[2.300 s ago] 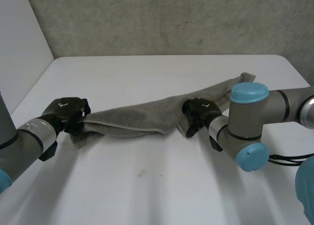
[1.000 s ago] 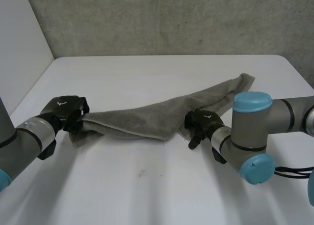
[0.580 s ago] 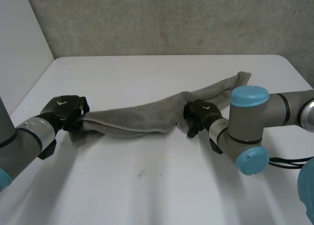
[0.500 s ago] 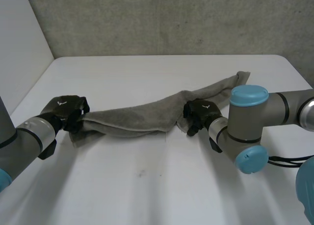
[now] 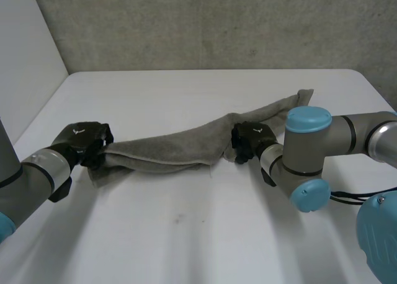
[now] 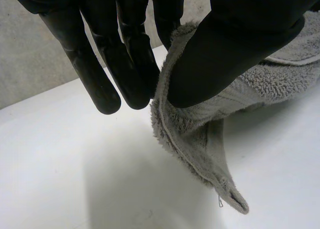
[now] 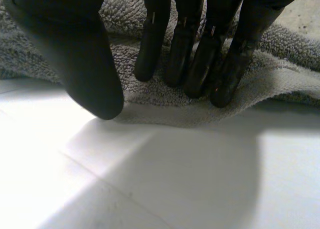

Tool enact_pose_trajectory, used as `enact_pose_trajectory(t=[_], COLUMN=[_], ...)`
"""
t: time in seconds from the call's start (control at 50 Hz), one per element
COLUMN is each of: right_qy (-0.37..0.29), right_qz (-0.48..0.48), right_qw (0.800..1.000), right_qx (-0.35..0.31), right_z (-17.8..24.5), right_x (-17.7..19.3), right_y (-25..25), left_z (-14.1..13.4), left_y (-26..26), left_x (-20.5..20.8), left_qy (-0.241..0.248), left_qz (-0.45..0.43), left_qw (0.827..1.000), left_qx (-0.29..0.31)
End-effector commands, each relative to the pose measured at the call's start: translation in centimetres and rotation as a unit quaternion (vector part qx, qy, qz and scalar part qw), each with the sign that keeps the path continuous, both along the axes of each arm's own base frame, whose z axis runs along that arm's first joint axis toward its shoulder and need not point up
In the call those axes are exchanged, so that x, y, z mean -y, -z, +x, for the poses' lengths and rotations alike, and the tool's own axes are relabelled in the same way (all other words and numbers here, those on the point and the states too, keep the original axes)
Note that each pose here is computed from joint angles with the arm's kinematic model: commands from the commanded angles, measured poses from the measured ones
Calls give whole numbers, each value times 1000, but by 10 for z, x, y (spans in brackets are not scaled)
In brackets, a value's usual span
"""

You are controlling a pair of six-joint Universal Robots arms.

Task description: Fold the towel.

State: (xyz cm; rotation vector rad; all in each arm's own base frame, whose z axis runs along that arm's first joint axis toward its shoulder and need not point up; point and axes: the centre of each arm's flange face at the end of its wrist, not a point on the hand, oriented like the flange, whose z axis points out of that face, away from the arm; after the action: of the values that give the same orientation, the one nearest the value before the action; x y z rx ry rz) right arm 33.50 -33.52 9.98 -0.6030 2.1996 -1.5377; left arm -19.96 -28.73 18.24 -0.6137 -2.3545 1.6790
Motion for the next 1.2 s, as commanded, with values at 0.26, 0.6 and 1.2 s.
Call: enact_pose_trajectory(t=[0.26, 0.6, 1.2], right_qy=[-3, 10, 26], right_qz=[-2, -33, 40], right_qw=[1000, 999, 999], right_qx=[2, 38, 18], right_z=[5, -3, -1], right_x=[6, 3, -1], right_y=[8, -44, -2], left_z=[1, 1, -1], left_y=[0, 0, -9], left_x=[0, -1, -3], left_qy=[-1, -2, 2], left_qz=[1, 1, -11], left_qw=[1000, 1000, 1000], left_qx=[0, -1, -4])
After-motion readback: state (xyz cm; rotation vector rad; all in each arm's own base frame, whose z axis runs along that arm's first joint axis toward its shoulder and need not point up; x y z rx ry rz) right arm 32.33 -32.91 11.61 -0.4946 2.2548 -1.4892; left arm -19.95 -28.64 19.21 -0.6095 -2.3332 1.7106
